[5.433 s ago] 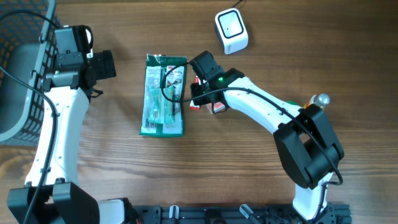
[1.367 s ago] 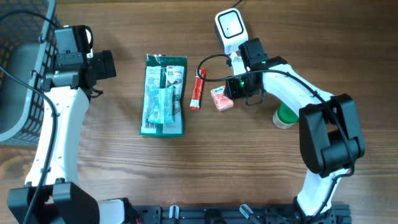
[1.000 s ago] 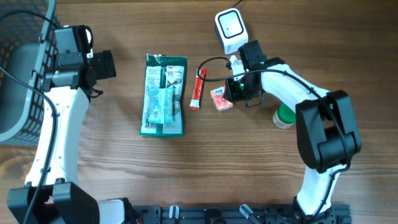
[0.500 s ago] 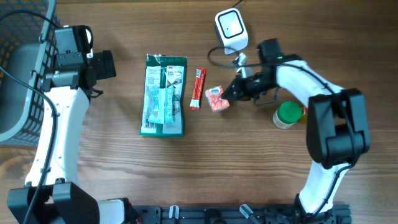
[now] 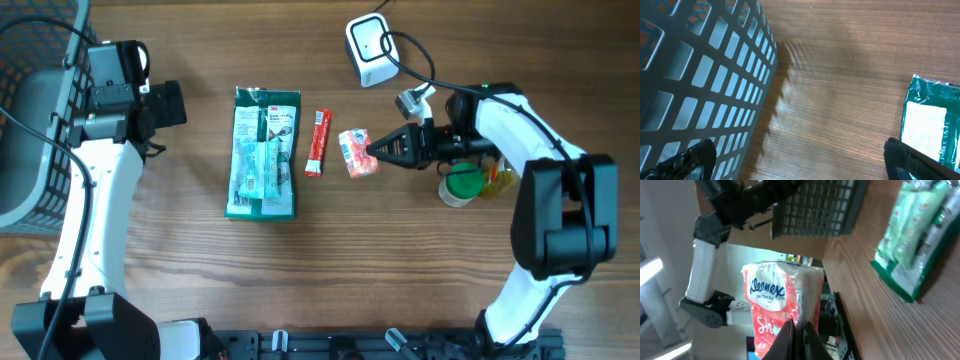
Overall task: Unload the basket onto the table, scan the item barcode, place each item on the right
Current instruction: 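Lift the tissue pack with the right gripper and turn it, then raise the tissue pack with the right gripper up to the scanner window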
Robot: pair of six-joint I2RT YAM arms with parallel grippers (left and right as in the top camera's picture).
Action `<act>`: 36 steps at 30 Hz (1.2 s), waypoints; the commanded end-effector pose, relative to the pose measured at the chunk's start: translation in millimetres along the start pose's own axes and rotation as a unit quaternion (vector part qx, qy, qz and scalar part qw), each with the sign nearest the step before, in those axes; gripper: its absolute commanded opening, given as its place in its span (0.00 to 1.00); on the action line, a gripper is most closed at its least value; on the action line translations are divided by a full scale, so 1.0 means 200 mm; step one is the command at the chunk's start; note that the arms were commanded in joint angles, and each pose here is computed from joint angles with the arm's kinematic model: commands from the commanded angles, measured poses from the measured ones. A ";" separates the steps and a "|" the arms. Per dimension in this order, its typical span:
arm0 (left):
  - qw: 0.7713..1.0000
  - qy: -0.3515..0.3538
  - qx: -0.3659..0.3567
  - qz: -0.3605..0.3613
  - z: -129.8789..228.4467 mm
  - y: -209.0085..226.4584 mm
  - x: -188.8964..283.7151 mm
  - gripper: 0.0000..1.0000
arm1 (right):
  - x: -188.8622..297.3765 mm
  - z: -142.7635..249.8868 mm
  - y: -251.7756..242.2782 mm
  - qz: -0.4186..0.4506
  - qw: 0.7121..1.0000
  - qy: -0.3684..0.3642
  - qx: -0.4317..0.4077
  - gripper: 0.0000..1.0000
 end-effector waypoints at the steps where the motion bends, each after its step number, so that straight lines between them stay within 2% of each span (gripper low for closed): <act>1: 1.000 -0.002 -0.003 -0.002 0.00 0.00 0.00 1.00 | 0.00 0.08 0.17 -0.025 0.996 -0.013 0.083 0.04; 11: 1.000 -0.002 -0.003 -0.002 0.00 0.00 0.00 1.00 | 0.01 0.24 0.40 -0.021 0.991 -0.010 0.133 0.04; 36: 1.000 -0.002 -0.003 -0.002 0.00 0.00 0.00 1.00 | 0.01 0.24 0.41 -0.020 0.991 -0.010 0.135 0.04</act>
Point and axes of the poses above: each gripper's point midway between its finger pads, its own x axis back along the fingers, its own y axis along the line the jaws close on, z = x × y, the point moved 9 cm from there along x, back along the fingers, and after that the axes turned 14 degrees about -x, right-handed, at the moved point
